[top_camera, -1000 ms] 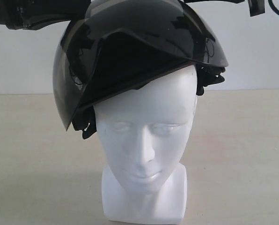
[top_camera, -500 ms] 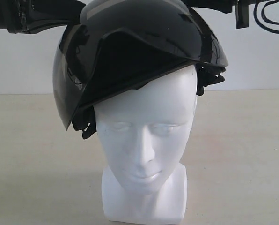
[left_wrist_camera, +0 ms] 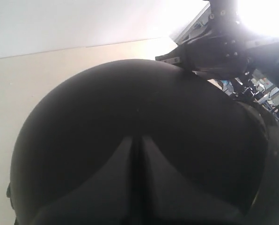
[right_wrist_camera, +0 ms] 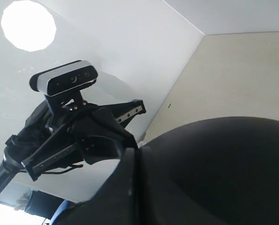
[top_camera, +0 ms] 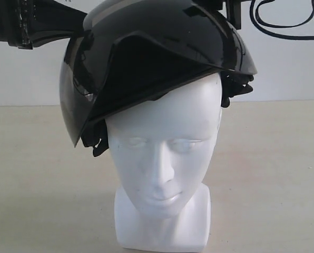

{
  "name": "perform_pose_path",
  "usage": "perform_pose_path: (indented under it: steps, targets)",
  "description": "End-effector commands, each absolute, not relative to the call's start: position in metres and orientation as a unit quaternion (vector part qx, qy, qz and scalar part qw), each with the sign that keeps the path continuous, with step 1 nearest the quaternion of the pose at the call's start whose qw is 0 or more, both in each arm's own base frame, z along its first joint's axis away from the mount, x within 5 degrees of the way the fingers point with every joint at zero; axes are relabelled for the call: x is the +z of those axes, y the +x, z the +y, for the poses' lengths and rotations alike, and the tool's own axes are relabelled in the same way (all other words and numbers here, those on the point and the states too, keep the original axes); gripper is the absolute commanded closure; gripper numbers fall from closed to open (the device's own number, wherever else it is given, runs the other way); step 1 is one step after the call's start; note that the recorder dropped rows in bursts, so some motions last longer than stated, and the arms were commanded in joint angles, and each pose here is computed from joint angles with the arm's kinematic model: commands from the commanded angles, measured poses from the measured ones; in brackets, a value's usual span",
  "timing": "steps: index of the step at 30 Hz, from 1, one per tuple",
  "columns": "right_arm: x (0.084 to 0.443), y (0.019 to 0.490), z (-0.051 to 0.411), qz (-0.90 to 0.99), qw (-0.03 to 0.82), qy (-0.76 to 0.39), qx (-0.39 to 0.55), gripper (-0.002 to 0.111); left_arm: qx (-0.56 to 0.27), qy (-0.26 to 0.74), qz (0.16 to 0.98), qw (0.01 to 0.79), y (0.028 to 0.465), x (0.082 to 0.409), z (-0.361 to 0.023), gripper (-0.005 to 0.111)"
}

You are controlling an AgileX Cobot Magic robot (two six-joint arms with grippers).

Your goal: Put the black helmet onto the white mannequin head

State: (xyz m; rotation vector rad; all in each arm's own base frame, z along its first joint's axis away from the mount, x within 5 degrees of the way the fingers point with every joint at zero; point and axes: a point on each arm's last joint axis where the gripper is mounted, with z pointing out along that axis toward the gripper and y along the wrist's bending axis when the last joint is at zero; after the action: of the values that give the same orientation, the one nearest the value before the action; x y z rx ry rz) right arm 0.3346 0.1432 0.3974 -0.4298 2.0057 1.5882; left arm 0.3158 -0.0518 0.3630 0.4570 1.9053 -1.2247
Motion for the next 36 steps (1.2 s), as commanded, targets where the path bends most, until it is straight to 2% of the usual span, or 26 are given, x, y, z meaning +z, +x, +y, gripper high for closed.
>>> perform_pose_path:
  steps: [1, 7, 12, 23, 36]
  targets:
    - [0.405, 0.315, 0.149, 0.751, 0.257, -0.202, 0.574, 0.108, -0.497, 0.218, 0.750, 0.378, 0.304, 0.365, -0.071, 0.102]
    - [0.414, 0.299, 0.155, 0.758, 0.252, -0.220, 0.560, 0.108, -0.502, 0.243, 0.739, 0.379, 0.287, 0.375, -0.085, 0.102]
    - [0.419, 0.283, 0.168, 0.763, 0.239, -0.245, 0.548, 0.108, -0.506, 0.235, 0.744, 0.367, 0.274, 0.366, -0.085, 0.102]
    - [0.437, 0.259, 0.157, 0.782, 0.256, -0.250, 0.511, 0.108, -0.506, 0.234, 0.745, 0.366, 0.264, 0.365, -0.085, 0.102]
    - [0.414, 0.238, 0.150, 0.806, 0.221, -0.233, 0.497, 0.108, -0.518, 0.261, 0.736, 0.349, 0.257, 0.366, -0.103, 0.102]
